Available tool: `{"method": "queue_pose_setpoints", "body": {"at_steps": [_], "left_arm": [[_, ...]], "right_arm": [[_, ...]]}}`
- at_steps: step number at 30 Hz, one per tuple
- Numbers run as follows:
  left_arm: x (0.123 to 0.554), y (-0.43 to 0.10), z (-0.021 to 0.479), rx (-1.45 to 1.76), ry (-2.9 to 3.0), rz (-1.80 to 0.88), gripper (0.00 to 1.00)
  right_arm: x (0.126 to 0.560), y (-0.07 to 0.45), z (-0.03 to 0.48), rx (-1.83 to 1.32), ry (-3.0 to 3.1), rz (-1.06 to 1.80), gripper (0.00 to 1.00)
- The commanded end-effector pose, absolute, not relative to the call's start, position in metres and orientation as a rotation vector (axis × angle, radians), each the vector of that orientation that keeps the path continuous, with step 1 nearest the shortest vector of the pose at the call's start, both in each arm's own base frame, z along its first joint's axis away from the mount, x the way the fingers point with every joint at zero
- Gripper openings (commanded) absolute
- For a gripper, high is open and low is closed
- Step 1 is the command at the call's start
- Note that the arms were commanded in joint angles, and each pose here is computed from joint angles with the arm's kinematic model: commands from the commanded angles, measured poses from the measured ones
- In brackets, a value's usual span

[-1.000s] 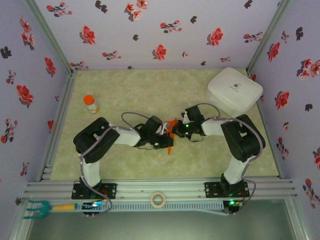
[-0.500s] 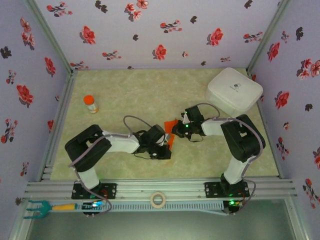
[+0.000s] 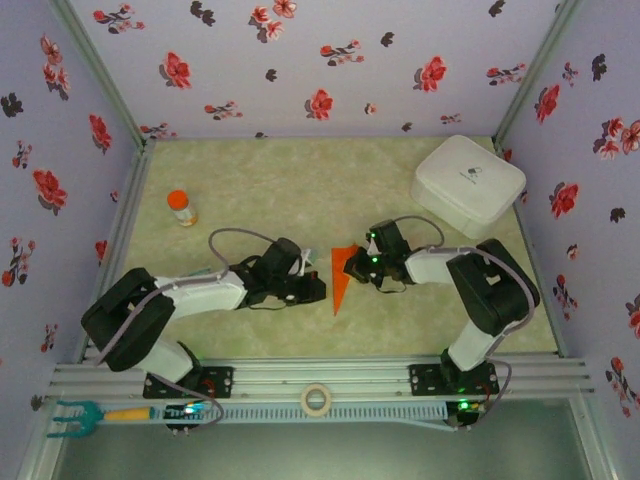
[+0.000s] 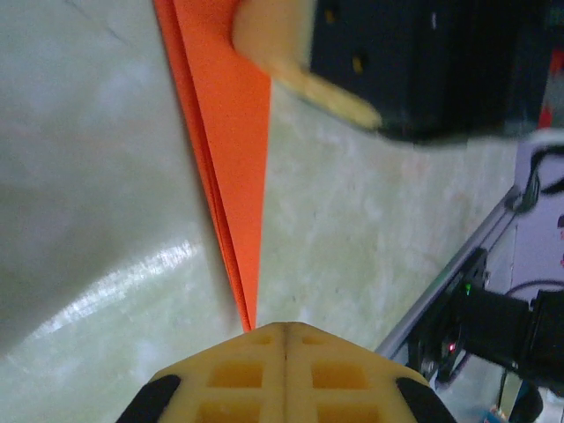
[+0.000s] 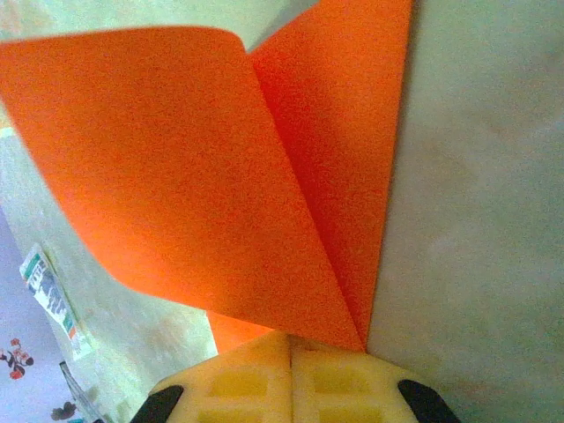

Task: Fold a paper plane with a square sheet of paper (pick it up from the middle)
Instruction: Fold the wing for the fifth time at the center of the table.

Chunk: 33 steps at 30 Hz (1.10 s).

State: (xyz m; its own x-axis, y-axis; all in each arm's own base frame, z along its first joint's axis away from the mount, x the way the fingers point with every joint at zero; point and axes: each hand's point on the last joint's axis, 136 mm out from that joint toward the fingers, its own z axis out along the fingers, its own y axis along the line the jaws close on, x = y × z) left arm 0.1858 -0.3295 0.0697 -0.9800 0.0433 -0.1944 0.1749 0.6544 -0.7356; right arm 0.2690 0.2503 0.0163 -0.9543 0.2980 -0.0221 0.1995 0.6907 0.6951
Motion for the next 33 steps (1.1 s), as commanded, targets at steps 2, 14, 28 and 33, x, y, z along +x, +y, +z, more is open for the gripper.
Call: {"method": "queue_pose_setpoints", "body": {"at_steps": [2, 14, 28, 33], "left_arm": [[0.204, -0.345, 0.073, 0.163, 2.676, -1.273, 0.00], [0.226, -0.381, 0.049, 0.185, 2.717, -1.316, 0.00], [0.198, -0.339, -0.028, 0.036, 2.956, -1.090, 0.00], [0.192, -0.329, -0.032, 0.051, 2.982, -1.055, 0.00]], "right_arm": [[0.252, 0.236, 0.003, 0.609, 2.793, 0.996, 0.07], [0.247, 0.238, 0.008, 0.673, 2.758, 1.007, 0.07], [0.264, 0.245, 0.034, 0.519, 2.705, 1.061, 0.12], [0.285, 0.220, 0.070, 0.388, 2.634, 0.992, 0.12]]}}
